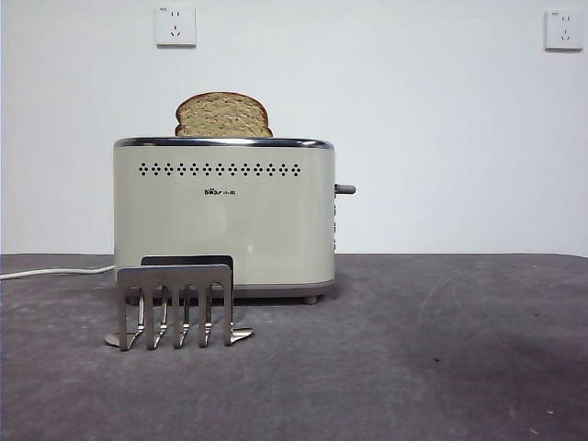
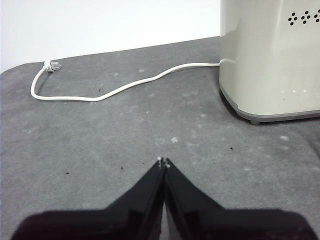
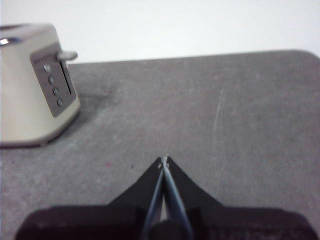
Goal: Pick up a slice of bread from the rack,put the bread on the toaster,press the button
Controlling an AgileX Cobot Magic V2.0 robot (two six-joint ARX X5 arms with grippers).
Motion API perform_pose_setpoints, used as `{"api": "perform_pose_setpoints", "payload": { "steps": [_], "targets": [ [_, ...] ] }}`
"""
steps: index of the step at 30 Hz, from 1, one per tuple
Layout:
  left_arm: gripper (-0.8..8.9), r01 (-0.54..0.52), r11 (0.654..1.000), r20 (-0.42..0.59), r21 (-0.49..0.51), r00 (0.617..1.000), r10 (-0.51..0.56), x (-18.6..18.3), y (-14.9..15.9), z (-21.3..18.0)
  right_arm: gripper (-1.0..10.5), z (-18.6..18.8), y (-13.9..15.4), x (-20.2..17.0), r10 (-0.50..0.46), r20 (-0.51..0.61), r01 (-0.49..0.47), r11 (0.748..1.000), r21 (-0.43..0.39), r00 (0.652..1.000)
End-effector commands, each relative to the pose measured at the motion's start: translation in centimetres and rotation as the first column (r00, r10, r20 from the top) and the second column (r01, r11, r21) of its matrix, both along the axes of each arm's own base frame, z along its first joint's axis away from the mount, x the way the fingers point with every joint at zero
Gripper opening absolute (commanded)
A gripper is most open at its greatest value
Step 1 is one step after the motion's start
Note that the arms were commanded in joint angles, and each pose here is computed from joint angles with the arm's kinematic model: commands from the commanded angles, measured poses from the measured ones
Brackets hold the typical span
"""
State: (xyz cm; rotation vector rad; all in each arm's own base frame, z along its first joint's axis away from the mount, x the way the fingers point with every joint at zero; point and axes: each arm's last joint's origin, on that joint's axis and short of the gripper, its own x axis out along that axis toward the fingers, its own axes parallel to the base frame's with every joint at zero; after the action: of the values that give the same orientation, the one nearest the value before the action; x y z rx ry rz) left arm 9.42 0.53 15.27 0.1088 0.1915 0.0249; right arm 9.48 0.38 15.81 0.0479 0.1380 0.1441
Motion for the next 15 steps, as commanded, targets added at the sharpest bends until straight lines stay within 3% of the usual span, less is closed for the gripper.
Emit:
{"api": "perform_pose_setpoints", "payload": {
  "steps": [1, 6, 15],
  "targets": [
    [-0.04, -0.006, 1.0, -0.013, -0.011, 1.0, 0.006, 0.05, 0.04, -0.46, 0.0, -0.83, 0.0, 0.11, -0.004, -0.024, 0.005, 1.0, 0.017, 1.0],
    [-0.04, -0.006, 1.0, -0.013, -0.011, 1.0, 0.006, 0.05, 0.04, -0.46, 0.0, -0.92, 0.0, 0.1, -0.015, -0.047, 0.02, 0.995, 0.1, 0.999],
    [-0.04, -0.006, 1.0, -0.013, -0.011, 1.0, 0.006, 0.05, 0.04, -0.46, 0.0, -0.92, 0.0, 0.1, -0.016, -0.047, 0.021, 0.995, 0.1, 0.999]
  ]
}}
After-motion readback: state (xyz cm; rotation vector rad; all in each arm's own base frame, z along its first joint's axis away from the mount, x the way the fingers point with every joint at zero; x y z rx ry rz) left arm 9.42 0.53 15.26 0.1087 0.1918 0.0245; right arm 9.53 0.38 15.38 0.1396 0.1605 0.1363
